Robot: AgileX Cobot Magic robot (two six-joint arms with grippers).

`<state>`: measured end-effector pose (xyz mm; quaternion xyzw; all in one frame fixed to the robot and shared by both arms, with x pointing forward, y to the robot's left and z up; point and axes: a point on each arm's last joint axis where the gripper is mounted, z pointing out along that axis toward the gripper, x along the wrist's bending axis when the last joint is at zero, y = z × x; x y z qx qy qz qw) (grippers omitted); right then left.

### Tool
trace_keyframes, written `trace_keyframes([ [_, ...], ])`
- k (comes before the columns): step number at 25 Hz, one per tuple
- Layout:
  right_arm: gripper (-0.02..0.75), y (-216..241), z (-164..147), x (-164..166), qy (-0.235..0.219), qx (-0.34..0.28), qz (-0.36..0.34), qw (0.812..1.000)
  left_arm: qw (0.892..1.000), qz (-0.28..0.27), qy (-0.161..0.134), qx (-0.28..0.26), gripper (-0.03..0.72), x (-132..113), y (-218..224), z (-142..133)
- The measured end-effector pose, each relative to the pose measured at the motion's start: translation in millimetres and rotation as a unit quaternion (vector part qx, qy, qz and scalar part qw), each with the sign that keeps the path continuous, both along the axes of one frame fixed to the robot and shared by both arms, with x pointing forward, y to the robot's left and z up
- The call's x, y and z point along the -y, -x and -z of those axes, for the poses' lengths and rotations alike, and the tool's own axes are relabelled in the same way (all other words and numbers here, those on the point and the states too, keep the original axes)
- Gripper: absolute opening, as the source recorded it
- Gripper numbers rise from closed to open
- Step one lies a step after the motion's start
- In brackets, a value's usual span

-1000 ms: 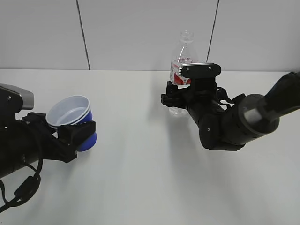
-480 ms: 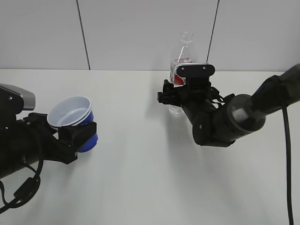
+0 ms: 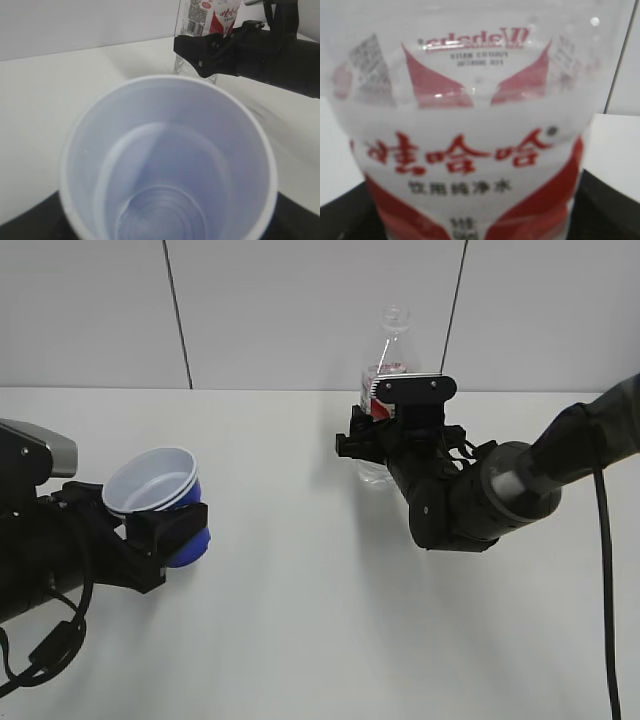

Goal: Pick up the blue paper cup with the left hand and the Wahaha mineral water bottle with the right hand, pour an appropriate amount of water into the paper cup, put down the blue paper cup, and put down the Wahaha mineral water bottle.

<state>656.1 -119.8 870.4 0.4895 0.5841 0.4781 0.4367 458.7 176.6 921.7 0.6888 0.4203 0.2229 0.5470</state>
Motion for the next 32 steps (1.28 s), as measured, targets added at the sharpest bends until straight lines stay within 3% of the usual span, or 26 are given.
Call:
trace_keyframes([
  [6, 0.505, 0, 0, 0, 0.002, 0.000, -0.003, 1.000, 1.000, 0.001, -0.001, -0.001, 0.519, 0, 0, 0],
  [18, 0.503, 28, -4, -2, 0.031, -0.008, -0.045, 0.998, 0.999, 0.032, -0.030, -0.016, 0.519, 3, 4, 5],
  [25, 0.502, 67, -35, -15, 0.073, 0.021, -0.150, 0.986, 0.995, 0.080, -0.055, -0.015, 0.519, 7, 10, 8],
  [32, 0.501, 87, -72, -27, 0.115, 0.086, -0.248, 0.958, 0.993, 0.097, -0.061, -0.013, 0.519, 9, 12, 8],
])
